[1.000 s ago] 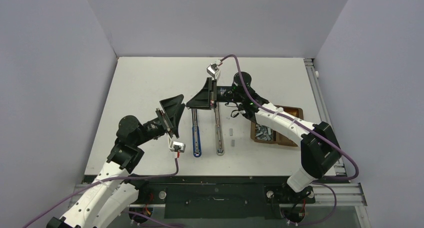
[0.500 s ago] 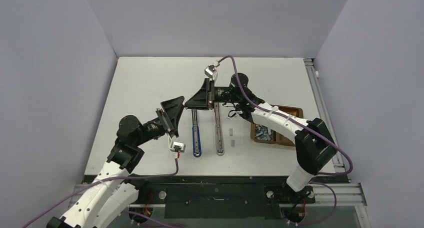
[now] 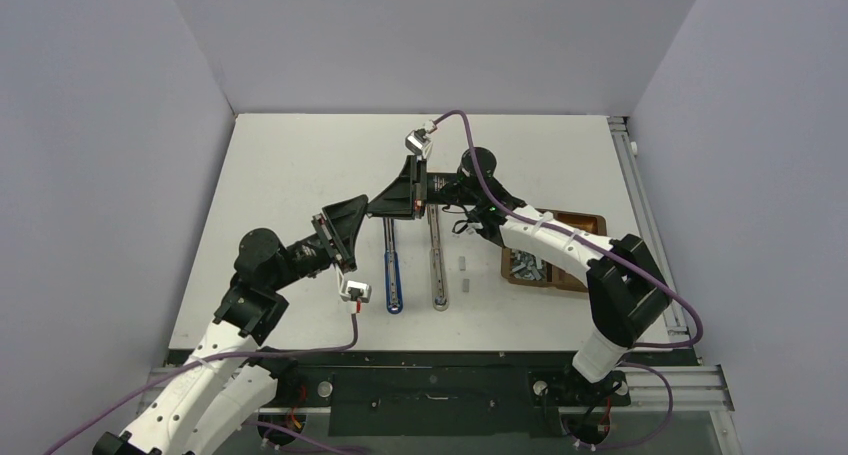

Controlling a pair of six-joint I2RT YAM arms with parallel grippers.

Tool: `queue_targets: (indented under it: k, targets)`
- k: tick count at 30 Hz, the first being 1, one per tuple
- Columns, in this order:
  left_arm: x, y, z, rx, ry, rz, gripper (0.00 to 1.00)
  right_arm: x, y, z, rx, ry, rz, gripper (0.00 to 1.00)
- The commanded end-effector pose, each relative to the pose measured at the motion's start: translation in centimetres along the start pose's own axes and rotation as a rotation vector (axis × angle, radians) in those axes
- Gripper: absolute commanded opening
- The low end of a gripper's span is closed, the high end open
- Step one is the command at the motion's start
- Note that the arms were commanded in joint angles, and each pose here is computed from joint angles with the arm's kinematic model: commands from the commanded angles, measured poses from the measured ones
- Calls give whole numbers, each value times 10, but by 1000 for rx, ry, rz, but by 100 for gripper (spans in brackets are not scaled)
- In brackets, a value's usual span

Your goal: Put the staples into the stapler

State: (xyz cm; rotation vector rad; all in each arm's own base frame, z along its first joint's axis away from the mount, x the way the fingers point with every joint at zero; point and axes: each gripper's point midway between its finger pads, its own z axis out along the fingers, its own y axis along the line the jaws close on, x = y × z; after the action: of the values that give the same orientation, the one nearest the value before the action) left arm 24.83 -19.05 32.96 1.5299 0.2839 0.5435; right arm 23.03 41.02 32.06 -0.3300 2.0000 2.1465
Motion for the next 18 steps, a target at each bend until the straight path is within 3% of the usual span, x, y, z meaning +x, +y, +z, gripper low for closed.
queue_targets:
  k: [1,6,18]
  targets:
    - [1,23,-1,-34,1,17,23,0,13,4,-55,3,-58,12]
    - [0,23,-2,-30,-2,9,13,0,16,4,-61,1,-62,14]
    - [-2,-4,-7,116,5,-73,6,-16,11,-7,-10,-23,-103,43]
